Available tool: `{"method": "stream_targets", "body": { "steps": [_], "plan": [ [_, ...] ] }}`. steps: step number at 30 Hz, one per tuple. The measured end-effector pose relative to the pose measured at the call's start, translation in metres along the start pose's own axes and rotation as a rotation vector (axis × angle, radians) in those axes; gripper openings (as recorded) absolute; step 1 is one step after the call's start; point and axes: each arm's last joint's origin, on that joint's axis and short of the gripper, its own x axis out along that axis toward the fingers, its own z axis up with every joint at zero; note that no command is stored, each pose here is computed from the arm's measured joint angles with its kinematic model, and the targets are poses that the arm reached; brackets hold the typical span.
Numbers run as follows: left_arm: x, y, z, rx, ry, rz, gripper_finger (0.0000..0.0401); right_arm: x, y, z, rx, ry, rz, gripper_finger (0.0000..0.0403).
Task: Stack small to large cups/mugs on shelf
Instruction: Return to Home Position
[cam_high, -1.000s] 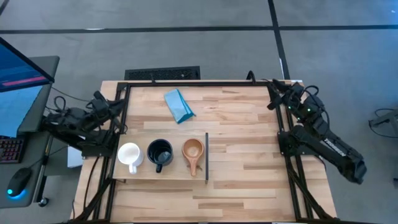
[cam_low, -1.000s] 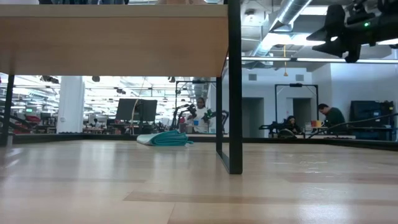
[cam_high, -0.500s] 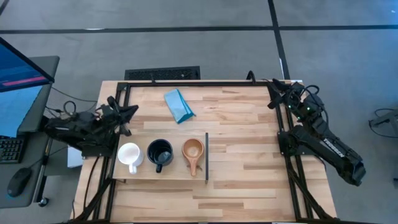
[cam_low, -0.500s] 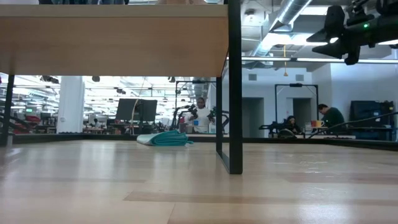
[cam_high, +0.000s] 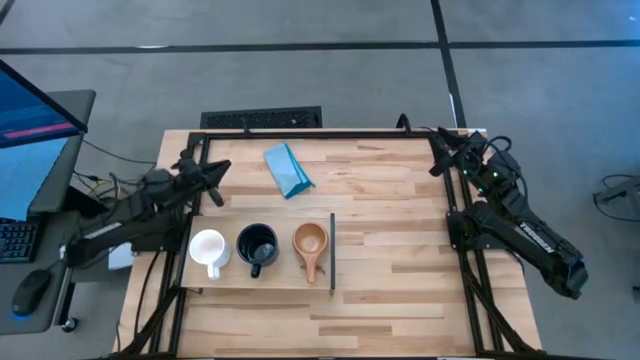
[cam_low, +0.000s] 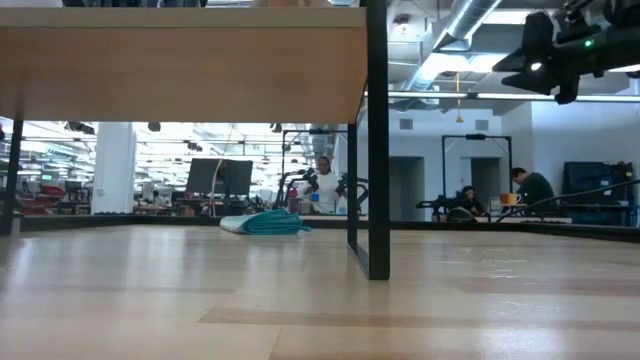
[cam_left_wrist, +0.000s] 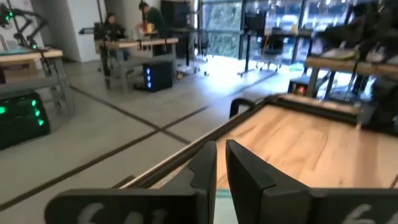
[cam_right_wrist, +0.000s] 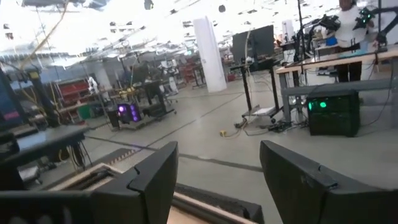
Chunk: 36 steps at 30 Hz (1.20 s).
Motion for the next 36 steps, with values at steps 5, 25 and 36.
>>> {"method": "stream_targets", "body": {
  "steps": [5, 25, 36],
  "plan": [
    [0.016, 0.011, 0.000, 0.018, 0.032, 0.077, 0.0030, -0.002, -0.001, -0.006, -0.011, 0.064, -0.016, 0.0249],
    [0.001, 0.035, -0.021, -0.067, -0.036, 0.217, 0.0030, -0.014, -0.007, -0.033, 0.003, 0.024, -0.048, 0.0249],
    [0.003, 0.036, -0.028, -0.104, -0.027, 0.233, 0.0030, -0.016, -0.013, -0.058, 0.030, 0.032, -0.064, 0.0249]
  ]
}}
